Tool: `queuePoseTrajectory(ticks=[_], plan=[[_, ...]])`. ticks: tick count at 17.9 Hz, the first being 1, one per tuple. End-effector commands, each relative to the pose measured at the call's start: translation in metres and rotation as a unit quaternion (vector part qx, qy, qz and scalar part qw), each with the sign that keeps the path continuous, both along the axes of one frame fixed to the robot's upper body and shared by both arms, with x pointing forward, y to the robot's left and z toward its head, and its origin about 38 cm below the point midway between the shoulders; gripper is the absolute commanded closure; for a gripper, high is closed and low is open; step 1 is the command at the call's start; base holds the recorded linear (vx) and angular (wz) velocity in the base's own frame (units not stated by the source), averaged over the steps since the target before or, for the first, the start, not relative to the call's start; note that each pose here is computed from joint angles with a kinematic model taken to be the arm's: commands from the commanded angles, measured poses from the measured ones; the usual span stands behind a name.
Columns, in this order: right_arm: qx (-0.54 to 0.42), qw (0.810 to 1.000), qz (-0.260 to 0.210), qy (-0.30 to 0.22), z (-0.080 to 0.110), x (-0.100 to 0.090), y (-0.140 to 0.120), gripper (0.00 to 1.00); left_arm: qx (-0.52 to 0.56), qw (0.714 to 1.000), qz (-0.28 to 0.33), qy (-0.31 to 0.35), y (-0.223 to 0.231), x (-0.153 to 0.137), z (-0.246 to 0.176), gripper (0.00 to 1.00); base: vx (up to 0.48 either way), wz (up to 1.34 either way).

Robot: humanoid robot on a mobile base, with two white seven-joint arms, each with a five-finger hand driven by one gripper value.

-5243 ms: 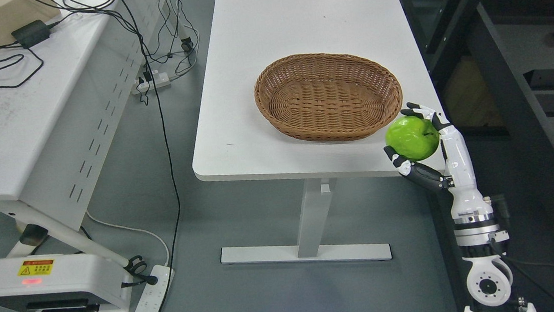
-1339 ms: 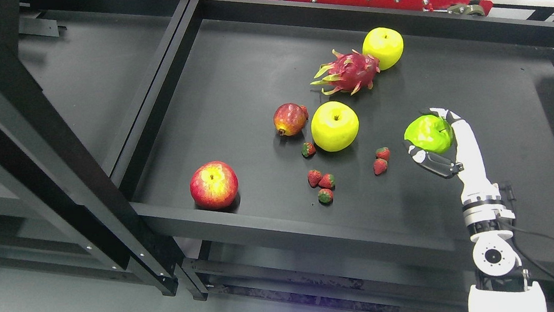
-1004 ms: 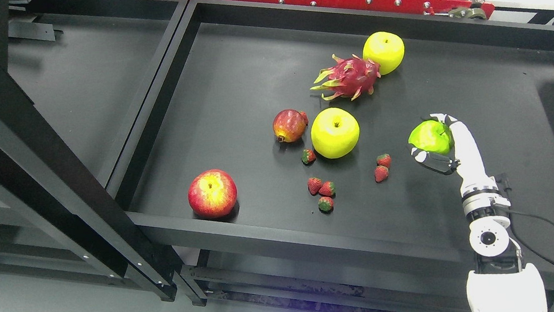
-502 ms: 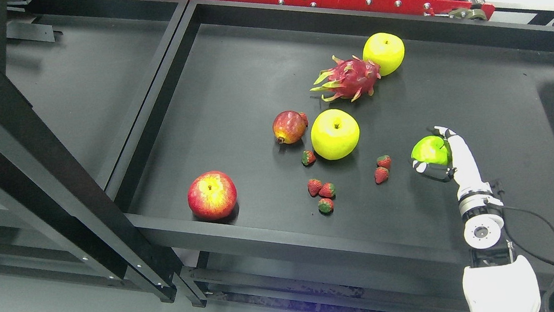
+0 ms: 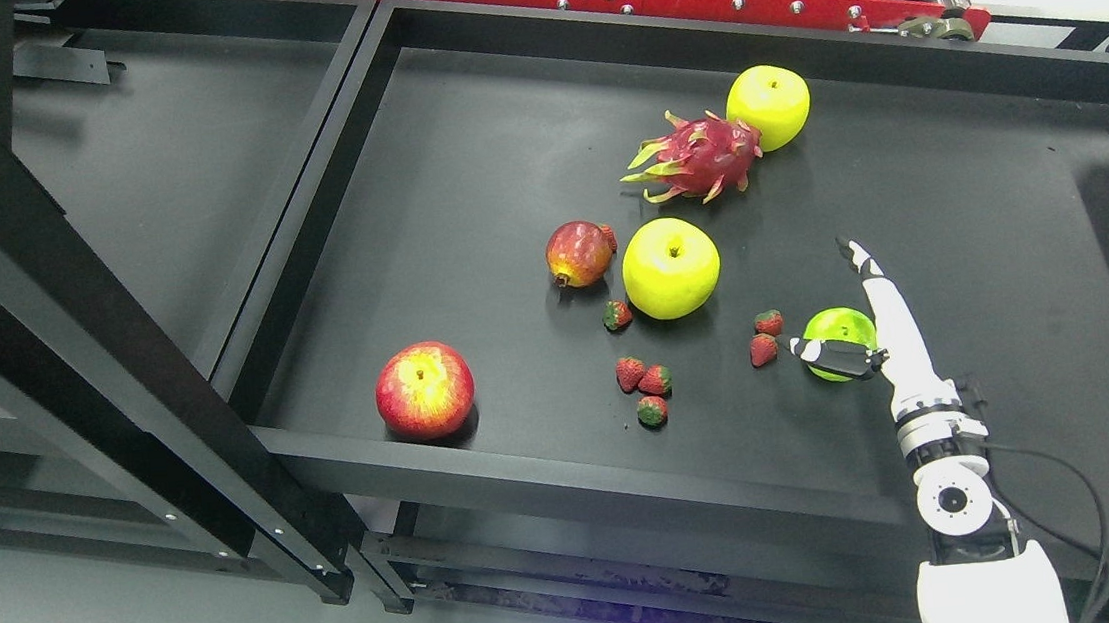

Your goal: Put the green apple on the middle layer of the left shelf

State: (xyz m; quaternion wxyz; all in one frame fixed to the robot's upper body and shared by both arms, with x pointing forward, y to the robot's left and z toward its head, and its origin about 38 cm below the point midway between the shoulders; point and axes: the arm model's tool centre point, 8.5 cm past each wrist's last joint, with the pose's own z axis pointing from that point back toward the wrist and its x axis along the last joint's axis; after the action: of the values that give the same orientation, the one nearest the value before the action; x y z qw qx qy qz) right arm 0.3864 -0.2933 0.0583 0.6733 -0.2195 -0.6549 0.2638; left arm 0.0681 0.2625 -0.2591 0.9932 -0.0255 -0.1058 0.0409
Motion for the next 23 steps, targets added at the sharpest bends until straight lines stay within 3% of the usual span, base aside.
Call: queuePoseTrajectory(ticks=[1,4,8,10,14,23], plan=[[0.05,0.996,0.033,-0.074,0.035,-0.033,0.022,0.0,0.009,1.0,0.001,0.002,0.011,0.0,0.001,0.0,0.0,0.0],[0.119,0.989,0.028,-0.079,0.032,-0.05,0.02,0.0,0.009,1.0,0.001,0.001,0.011,0.0,0.001,0.0,0.0,0.0],[0.185,0.98,0.001,-0.074,0.004,-0.089,0.012,0.0,0.009,1.0,0.001,0.001,0.011,0.0,0.001,0.0,0.0,0.0],[0.202,0.977,-0.005,-0.069,-0.003,-0.096,0.017,0.0,0.009,1.0,0.001,0.001,0.011,0.0,0.001,0.0,0.0,0.0],[0.216,0.974,-0.015,-0.061,-0.007,-0.094,0.038,0.0,0.009,1.0,0.001,0.001,0.011,0.0,0.001,0.0,0.0,0.0],[0.218,0.973,-0.018,-0.07,0.007,-0.072,0.035,0.0,0.009,1.0,0.001,0.002,0.011,0.0,0.001,0.0,0.0,0.0]])
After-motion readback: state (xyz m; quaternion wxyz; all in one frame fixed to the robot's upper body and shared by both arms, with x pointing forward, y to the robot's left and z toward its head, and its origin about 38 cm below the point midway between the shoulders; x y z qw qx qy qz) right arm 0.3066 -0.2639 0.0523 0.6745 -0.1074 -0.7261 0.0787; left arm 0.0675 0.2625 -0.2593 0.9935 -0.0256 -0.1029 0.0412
